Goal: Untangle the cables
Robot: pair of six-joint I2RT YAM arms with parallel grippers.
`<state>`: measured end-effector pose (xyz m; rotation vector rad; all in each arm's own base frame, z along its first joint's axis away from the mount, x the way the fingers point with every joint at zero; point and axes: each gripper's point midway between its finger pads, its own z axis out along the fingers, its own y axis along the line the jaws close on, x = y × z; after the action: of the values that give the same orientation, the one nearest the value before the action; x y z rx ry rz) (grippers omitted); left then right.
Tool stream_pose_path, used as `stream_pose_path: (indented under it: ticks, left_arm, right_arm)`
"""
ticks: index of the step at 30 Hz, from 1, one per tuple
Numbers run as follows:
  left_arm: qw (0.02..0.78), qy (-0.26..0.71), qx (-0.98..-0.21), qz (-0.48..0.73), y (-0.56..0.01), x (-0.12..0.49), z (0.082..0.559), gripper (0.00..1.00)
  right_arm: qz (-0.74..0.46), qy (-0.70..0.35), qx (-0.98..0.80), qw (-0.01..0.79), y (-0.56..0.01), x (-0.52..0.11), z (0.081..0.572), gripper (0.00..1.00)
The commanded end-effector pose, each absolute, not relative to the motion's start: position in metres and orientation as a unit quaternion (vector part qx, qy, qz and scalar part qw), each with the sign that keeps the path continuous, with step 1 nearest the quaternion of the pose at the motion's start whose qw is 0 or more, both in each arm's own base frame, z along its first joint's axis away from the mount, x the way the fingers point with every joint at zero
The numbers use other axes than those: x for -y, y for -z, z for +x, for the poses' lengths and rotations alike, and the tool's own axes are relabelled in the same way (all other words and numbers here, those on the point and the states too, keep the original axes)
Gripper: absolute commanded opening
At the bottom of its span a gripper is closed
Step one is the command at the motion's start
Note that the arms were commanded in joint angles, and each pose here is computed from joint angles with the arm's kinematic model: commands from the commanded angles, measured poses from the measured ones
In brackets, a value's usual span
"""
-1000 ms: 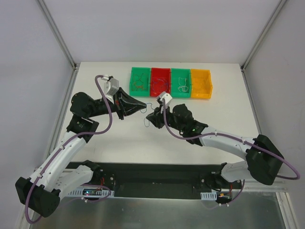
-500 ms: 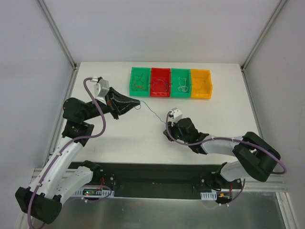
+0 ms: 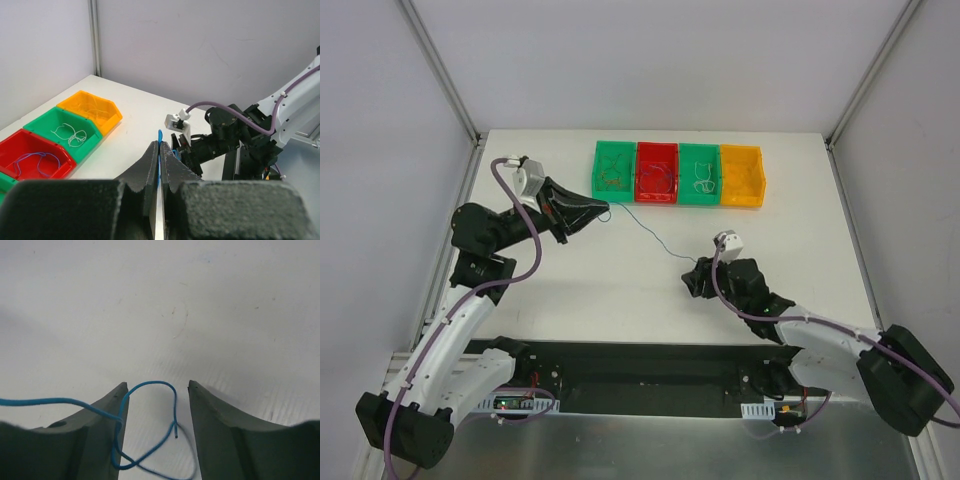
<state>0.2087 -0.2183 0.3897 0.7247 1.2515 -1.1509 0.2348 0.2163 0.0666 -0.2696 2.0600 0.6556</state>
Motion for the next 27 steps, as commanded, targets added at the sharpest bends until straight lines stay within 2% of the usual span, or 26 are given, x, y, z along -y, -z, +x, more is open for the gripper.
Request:
stream_pose_path:
  ticks: [1, 7, 11, 20, 24, 27]
  left_arm:
    - [0.624, 0.489, -0.523, 0.314, -0.401, 0.215, 0.211, 0.0]
    - [0.617, 0.49, -0.531, 0.313, -0.397, 0.216, 0.215, 0.0]
    - [0.601, 0.502, -0.539, 0.312, -0.394, 0.22, 0.218, 0.0]
    - [0.57, 0.52, -0.56, 0.303, -0.383, 0.226, 0.228, 0.0]
    - [0.553, 0.524, -0.588, 0.27, -0.366, 0.229, 0.247, 0.0]
    - [0.536, 0.522, -0.627, 0.217, -0.343, 0.23, 0.269, 0.0]
  right_arm:
    - [-0.086, -0.303, -0.824, 0.471, -0.087, -0.215, 0.225, 0.57]
    - [-0.091, -0.328, -0.809, 0.479, -0.112, -0.211, 0.212, 0.71]
    - [-0.113, -0.357, -0.793, 0.48, -0.137, -0.218, 0.203, 0.77]
    - [-0.158, -0.385, -0.779, 0.469, -0.171, -0.235, 0.198, 0.86]
    - [-0.172, -0.364, -0.794, 0.455, -0.181, -0.24, 0.205, 0.86]
    - [-0.161, -0.351, -0.791, 0.475, -0.192, -0.237, 0.214, 0.86]
